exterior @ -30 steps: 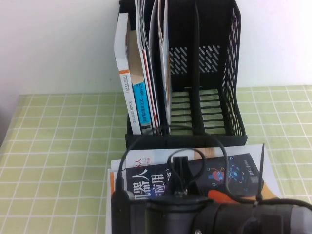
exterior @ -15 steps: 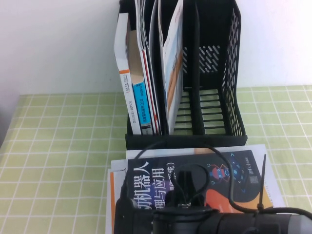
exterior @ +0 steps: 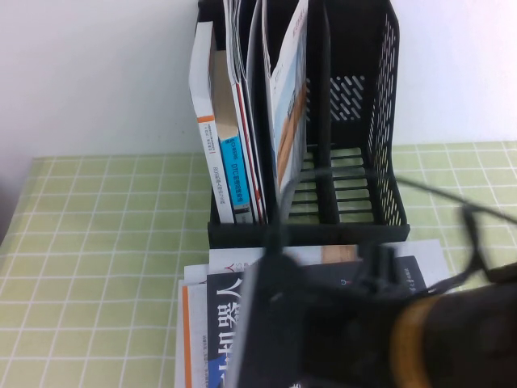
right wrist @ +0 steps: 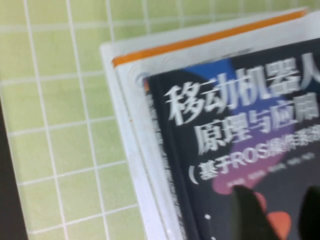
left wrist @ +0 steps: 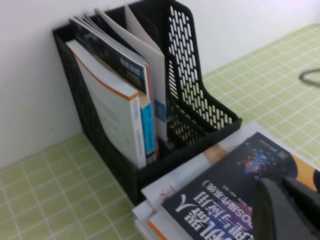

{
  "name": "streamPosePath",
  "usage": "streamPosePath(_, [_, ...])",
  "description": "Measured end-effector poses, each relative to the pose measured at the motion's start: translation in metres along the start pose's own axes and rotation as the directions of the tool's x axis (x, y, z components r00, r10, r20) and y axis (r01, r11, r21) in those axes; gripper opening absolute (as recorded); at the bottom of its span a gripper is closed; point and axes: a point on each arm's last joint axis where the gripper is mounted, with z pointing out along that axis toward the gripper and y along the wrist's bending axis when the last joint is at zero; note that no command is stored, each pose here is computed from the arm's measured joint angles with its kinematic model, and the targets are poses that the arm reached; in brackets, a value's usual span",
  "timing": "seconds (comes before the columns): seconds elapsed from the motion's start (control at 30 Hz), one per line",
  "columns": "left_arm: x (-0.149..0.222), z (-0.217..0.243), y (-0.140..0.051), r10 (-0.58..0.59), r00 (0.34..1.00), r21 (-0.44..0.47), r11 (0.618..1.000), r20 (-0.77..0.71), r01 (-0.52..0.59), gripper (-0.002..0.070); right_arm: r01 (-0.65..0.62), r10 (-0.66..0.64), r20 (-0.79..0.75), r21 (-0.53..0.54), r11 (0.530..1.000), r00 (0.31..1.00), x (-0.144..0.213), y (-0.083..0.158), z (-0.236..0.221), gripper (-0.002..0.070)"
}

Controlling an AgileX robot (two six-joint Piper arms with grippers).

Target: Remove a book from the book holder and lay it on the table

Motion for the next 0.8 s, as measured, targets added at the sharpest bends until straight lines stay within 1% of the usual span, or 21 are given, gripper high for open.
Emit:
streamPosePath(0.03, [0.011, 0.001, -0.001, -0.014, 1.0, 0.014, 1.0, 0.006, 0.014, -0.0003, -0.023, 0.023, 0.029, 0.01, 1.0, 0.999, 0.003, -0.003, -0.011, 0.0149])
streamPosePath(0.07, [0.023, 0.003, -0.003, -0.029, 0.999, 0.027, 0.999, 0.015, 0.029, -0.0003, -0.049, 0.048, 0.055, 0.021, 0.999, 0.997, 0.006, -0.006, -0.022, 0.0098])
streamPosePath(0.1, [0.036, 0.005, -0.004, -0.043, 0.999, 0.037, 0.998, 0.02, 0.042, -0.0003, -0.067, 0.065, 0.075, 0.033, 0.997, 0.995, 0.008, -0.008, -0.03, 0.0064])
streamPosePath(0.17, [0.061, 0.01, -0.006, -0.08, 0.996, 0.061, 0.995, 0.048, 0.077, -0.0003, -0.109, 0.101, 0.121, 0.058, 0.992, 0.987, 0.015, -0.013, -0.047, 0.0029])
streamPosePath(0.33, [0.119, 0.023, -0.009, -0.147, 0.982, 0.107, 0.985, 0.115, 0.135, -0.0003, -0.154, 0.136, 0.205, 0.073, 0.985, 0.969, 0.042, -0.014, -0.072, 0.0007])
streamPosePath(0.47, [0.159, 0.04, -0.005, -0.184, 0.972, 0.097, 0.98, 0.144, 0.171, -0.0003, -0.185, 0.16, 0.276, 0.065, 0.981, 0.948, 0.079, -0.005, -0.076, 0.0004])
streamPosePath(0.6, [0.183, 0.057, 0.0, -0.209, 0.966, 0.072, 0.977, 0.152, 0.2, -0.0003, -0.242, 0.187, 0.393, 0.095, 0.966, 0.9, 0.121, 0.002, -0.077, 0.0004])
streamPosePath(0.7, [0.195, 0.068, 0.005, -0.222, 0.962, 0.048, 0.975, 0.16, 0.217, -0.0003, -0.34, 0.239, 0.482, 0.132, 0.931, 0.843, 0.156, 0.005, -0.073, 0.0004])
streamPosePath(0.77, [0.198, 0.072, 0.006, -0.227, 0.96, 0.039, 0.974, 0.167, 0.223, -0.0003, -0.455, 0.309, 0.559, 0.14, 0.879, 0.769, 0.178, 0.004, -0.073, 0.0004])
streamPosePath(0.8, [0.199, 0.073, 0.007, -0.227, 0.959, 0.037, 0.974, 0.168, 0.224, -0.0003, -0.518, 0.353, 0.6, 0.122, 0.847, 0.718, 0.188, 0.003, -0.075, 0.0004])
